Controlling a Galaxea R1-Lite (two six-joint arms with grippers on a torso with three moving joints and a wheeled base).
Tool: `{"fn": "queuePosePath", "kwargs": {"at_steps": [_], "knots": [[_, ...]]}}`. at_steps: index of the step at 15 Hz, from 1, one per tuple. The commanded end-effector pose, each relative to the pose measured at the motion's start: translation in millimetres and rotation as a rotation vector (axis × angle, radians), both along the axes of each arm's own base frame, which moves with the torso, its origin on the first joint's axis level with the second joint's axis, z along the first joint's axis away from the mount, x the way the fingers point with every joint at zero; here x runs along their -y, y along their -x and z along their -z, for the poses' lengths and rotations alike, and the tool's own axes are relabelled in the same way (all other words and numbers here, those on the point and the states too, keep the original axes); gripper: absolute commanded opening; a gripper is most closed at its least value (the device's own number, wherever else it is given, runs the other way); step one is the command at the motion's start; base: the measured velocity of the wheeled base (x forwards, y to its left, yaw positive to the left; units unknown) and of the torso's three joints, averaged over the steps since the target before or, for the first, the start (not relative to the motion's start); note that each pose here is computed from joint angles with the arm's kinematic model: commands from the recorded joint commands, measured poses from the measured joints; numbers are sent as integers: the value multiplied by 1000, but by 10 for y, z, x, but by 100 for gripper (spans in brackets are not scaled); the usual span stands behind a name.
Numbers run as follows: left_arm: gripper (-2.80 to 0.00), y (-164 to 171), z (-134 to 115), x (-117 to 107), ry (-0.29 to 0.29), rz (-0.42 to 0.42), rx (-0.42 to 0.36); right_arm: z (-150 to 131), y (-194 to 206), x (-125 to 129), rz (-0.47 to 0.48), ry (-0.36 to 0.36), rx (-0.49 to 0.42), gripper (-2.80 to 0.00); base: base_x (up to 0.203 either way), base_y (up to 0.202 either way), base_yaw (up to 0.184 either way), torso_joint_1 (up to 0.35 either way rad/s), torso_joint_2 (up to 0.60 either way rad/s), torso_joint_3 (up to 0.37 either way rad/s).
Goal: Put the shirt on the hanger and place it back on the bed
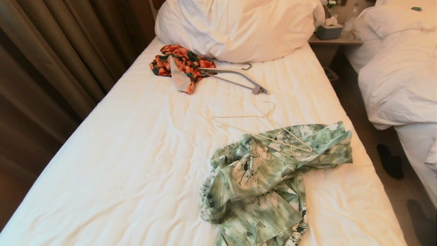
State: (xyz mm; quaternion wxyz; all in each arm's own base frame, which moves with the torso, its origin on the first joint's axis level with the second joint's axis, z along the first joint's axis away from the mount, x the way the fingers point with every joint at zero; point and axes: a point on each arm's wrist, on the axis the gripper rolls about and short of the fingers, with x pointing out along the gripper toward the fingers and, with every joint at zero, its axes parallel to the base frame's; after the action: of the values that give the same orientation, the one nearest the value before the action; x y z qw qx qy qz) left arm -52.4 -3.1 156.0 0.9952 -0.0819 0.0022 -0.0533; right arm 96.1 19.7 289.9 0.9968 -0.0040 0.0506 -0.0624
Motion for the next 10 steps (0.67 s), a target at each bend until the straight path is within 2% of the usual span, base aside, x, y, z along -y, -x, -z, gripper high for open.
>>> {"fn": "queuePosePath", "kwargs": {"at_steps": [1,3,5,8,9,10], "knots": [[-280,18,165,1,-13,12,5,70,645,216,66,-39,142,-280,0,0,0,0,0,0],[-280,-3,343,-2,-91,1,-4,275,1059,304,170,-42,186,-280,0,0,0,0,0,0],[-280,-57,450,-9,-125,-24,-41,520,1388,317,197,-41,199,-280,0,0,0,0,0,0],[-280,-148,647,-9,-194,-18,-93,953,1573,287,150,-33,142,-280,0,0,0,0,0,0],[-280,-191,725,-10,-223,-17,-97,1114,1605,273,112,-34,139,-280,0,0,0,0,0,0],[-280,-217,732,-11,-243,-23,-61,1302,1616,258,67,-34,130,-280,0,0,0,0,0,0]]}}
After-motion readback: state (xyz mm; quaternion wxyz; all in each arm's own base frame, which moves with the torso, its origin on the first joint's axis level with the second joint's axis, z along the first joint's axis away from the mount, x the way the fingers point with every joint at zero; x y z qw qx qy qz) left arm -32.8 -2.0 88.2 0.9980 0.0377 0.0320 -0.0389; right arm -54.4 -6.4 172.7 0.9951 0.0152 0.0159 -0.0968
